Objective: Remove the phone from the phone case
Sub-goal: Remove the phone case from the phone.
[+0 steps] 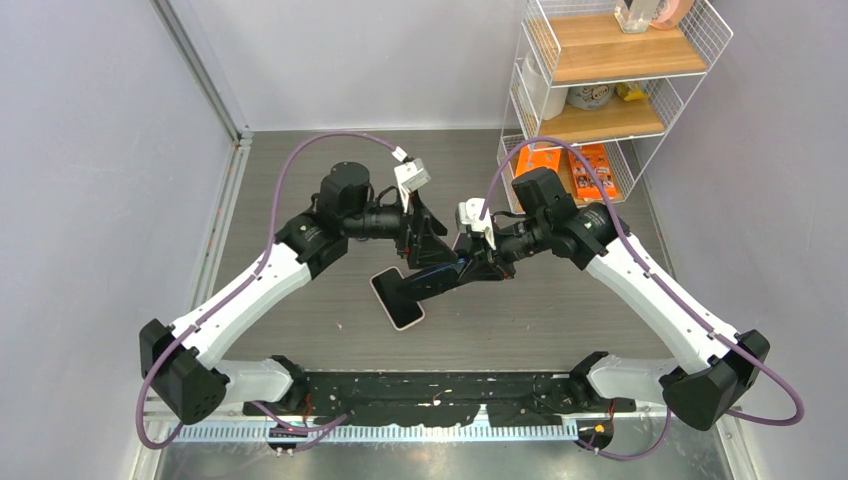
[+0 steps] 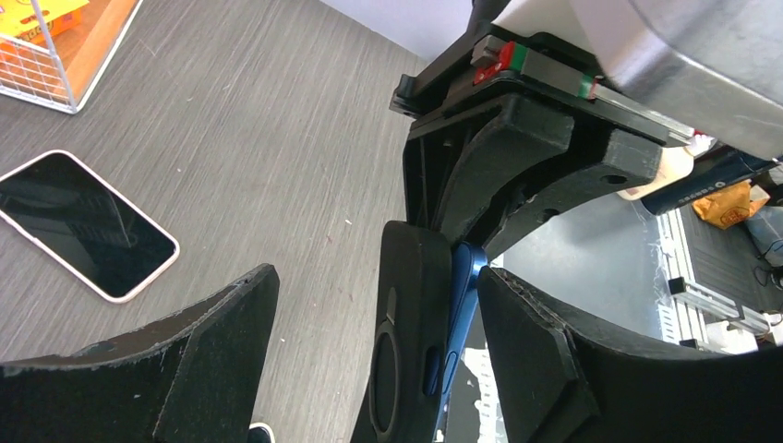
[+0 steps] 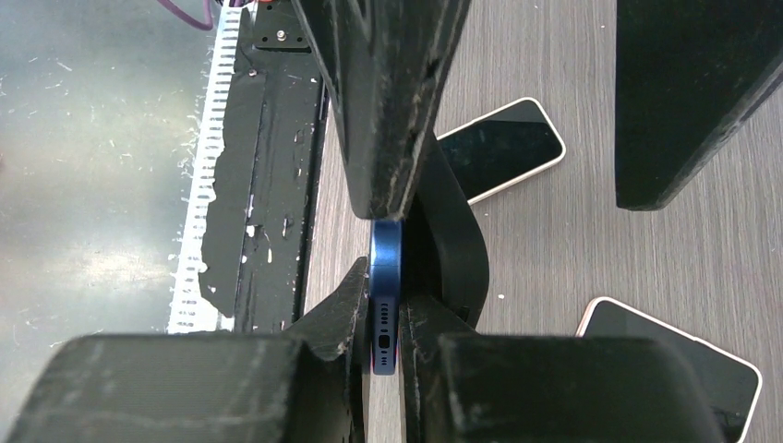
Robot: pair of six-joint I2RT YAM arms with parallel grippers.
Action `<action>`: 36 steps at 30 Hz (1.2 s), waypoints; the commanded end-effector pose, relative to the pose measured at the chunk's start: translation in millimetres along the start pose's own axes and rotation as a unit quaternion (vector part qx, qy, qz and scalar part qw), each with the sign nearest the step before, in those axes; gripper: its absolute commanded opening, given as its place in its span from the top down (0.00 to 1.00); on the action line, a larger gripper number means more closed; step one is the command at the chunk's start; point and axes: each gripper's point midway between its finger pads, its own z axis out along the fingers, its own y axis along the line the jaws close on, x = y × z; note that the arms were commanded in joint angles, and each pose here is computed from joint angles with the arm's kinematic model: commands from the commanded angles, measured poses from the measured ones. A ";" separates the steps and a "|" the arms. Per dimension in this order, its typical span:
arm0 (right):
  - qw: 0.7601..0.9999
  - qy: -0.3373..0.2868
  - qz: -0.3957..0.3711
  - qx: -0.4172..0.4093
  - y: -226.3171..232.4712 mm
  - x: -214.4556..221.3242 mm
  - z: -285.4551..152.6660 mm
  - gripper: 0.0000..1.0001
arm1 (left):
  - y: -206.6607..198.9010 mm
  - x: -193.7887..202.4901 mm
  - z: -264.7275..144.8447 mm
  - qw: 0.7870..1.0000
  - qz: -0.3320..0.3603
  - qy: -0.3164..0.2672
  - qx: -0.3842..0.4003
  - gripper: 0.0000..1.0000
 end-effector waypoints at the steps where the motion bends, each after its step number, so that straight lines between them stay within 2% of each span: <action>1: 0.998 -0.037 -0.045 0.004 1.7 -28.1 -7.8 0.94 | 3.0 -9.5 2.6 1.000 0.012 -0.007 -0.014 0.18; 13: 0.998 -0.037 -0.045 0.002 4.6 -24.7 -7.6 0.95 | 9.5 -9.4 10.0 1.000 0.006 -0.003 -0.021 0.21; 25: 0.998 -0.039 -0.050 0.005 5.2 -29.9 -11.0 0.94 | 21.2 22.9 21.0 0.998 0.026 0.043 -0.039 0.31; 36: 0.998 -0.035 -0.050 0.015 3.2 -28.2 -12.7 0.95 | 10.5 43.2 37.0 0.997 0.024 0.078 0.004 0.30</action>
